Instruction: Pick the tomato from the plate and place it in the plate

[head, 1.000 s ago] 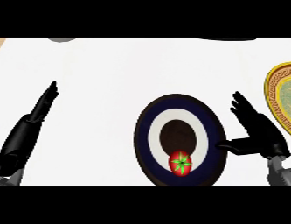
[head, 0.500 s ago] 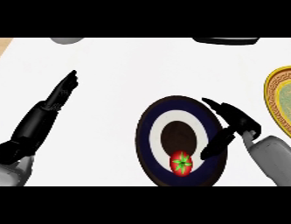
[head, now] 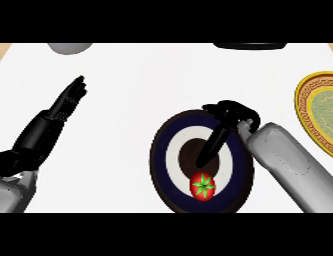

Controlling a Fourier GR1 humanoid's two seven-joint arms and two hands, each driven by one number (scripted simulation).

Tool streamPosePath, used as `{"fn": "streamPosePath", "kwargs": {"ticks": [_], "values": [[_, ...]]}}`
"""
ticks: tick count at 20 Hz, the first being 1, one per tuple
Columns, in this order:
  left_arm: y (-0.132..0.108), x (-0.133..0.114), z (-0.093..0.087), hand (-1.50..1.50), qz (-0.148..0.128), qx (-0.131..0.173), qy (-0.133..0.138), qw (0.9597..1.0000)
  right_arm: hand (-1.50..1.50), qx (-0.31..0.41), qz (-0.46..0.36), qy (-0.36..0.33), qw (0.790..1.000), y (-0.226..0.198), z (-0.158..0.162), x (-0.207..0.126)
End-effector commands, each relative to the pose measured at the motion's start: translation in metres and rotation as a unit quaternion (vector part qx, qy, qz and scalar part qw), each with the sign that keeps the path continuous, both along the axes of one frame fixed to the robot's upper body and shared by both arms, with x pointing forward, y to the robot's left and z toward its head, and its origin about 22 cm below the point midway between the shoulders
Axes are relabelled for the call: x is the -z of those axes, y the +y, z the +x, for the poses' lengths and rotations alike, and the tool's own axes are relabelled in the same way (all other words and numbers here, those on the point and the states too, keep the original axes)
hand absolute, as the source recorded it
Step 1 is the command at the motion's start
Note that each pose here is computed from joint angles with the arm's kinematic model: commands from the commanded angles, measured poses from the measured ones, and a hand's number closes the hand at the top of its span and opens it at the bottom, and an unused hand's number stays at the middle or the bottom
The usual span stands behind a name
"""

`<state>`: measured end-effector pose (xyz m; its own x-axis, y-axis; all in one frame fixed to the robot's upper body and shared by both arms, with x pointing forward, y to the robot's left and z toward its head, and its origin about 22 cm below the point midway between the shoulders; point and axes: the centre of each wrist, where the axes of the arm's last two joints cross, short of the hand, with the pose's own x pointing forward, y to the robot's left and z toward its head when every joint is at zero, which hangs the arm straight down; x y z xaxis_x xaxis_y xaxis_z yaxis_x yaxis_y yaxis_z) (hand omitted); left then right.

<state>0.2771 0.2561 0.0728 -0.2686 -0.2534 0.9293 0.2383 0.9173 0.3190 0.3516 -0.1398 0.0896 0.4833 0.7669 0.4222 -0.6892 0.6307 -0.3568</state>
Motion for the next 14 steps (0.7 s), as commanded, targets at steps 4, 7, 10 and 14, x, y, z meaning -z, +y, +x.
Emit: {"fn": "streamPosePath", "kwargs": {"ticks": [4, 7, 10, 14], "values": [[-0.010, -0.005, -0.006, 0.00, -0.005, 0.003, 0.005, 1.0000, -1.50, -0.025, -0.039, 0.151, 0.987, 0.004, 0.025, -0.013], [0.008, -0.005, -0.004, 0.00, -0.001, 0.007, 0.006, 1.0000, -1.50, -0.027, -0.087, 0.147, 0.985, 0.000, 0.032, -0.025], [0.007, -0.009, -0.001, 0.00, 0.001, 0.000, 0.000, 1.0000, -1.50, -0.015, -0.092, 0.161, 0.983, -0.002, 0.040, -0.027], [0.002, -0.011, -0.003, 0.00, 0.000, 0.000, -0.008, 1.0000, -1.50, 0.012, -0.089, 0.168, 0.982, -0.025, 0.055, -0.029]]}}
